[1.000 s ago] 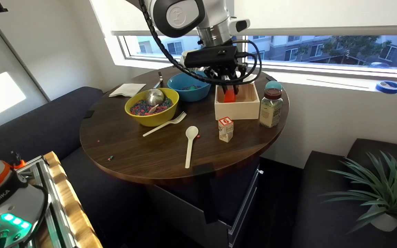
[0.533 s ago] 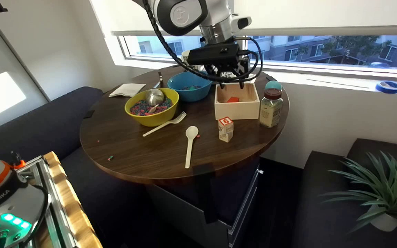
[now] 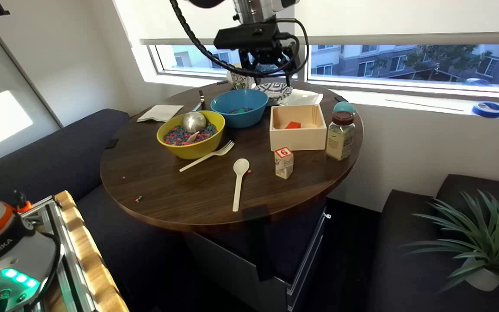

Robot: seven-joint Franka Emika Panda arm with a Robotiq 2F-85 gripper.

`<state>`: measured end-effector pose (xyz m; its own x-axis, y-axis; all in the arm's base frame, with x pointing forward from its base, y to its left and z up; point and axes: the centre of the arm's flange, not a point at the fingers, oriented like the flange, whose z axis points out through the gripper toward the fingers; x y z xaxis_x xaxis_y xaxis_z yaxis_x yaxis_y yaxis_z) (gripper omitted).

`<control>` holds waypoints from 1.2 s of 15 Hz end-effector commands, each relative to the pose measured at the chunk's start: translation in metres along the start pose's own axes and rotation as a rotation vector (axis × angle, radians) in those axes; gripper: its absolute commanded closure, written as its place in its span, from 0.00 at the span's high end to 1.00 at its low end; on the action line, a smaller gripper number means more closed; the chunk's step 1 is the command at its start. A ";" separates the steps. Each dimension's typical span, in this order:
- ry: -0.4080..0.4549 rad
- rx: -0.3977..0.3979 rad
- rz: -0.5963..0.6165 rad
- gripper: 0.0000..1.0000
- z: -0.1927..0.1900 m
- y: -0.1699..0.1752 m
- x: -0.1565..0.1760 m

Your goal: Pick up the red rectangular block from the blue bowl and put it in the square open box, pick up the green rectangular block from the blue bowl and put it in the square open box

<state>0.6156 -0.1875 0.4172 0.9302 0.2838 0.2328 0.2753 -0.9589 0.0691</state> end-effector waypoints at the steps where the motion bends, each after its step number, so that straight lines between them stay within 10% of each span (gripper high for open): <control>1: -0.020 0.058 0.031 1.00 -0.022 -0.044 0.002; 18: -0.155 0.119 -0.223 1.00 0.049 -0.111 0.010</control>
<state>0.6088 -0.0834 0.3828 0.8814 0.4617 0.1000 0.4668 -0.8837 -0.0346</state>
